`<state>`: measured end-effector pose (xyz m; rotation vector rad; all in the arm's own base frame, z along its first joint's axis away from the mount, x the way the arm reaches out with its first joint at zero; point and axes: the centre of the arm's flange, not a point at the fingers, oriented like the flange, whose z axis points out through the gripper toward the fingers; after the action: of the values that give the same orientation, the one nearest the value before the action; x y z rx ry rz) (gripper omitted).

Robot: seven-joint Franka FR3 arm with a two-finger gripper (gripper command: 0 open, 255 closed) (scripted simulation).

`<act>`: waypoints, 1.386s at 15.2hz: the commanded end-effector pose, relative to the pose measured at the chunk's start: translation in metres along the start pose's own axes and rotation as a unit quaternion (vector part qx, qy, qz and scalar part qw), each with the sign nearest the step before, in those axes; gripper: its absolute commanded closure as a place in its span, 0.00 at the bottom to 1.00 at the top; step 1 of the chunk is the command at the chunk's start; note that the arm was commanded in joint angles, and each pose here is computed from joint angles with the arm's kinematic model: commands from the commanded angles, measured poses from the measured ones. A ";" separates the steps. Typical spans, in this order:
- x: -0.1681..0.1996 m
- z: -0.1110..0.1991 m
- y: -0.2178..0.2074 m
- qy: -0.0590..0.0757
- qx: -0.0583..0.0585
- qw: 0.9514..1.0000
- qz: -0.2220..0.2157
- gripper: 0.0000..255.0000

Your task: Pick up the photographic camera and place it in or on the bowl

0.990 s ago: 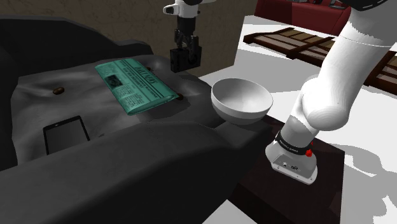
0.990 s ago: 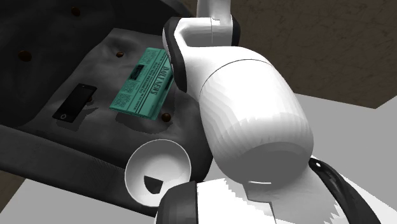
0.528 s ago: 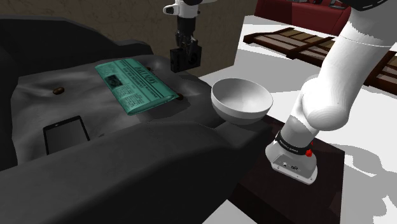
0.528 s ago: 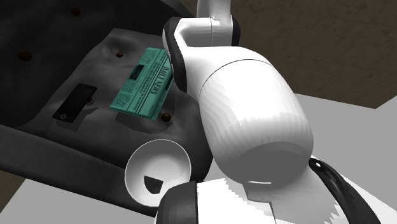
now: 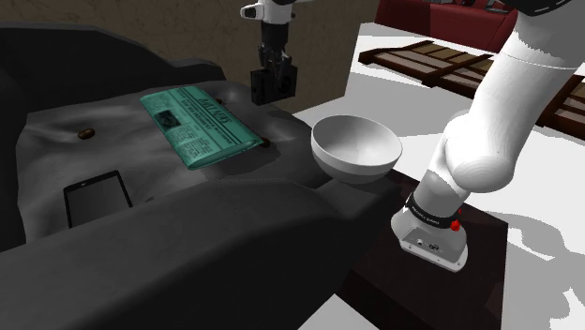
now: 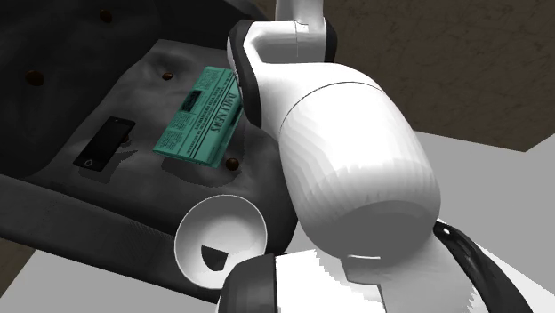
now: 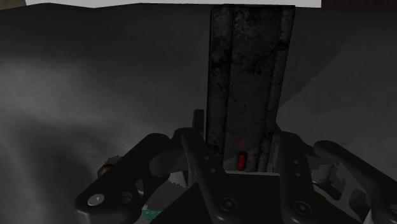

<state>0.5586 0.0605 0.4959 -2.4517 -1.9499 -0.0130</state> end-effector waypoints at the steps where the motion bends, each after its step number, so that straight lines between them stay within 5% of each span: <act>1: 0.001 -0.010 -0.001 0.000 0.000 1.000 0.000 1.00; 21: 0.002 -0.116 -0.001 0.000 0.000 1.000 0.000 1.00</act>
<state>0.5589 0.0606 0.6060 -2.4520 -1.9500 -0.0135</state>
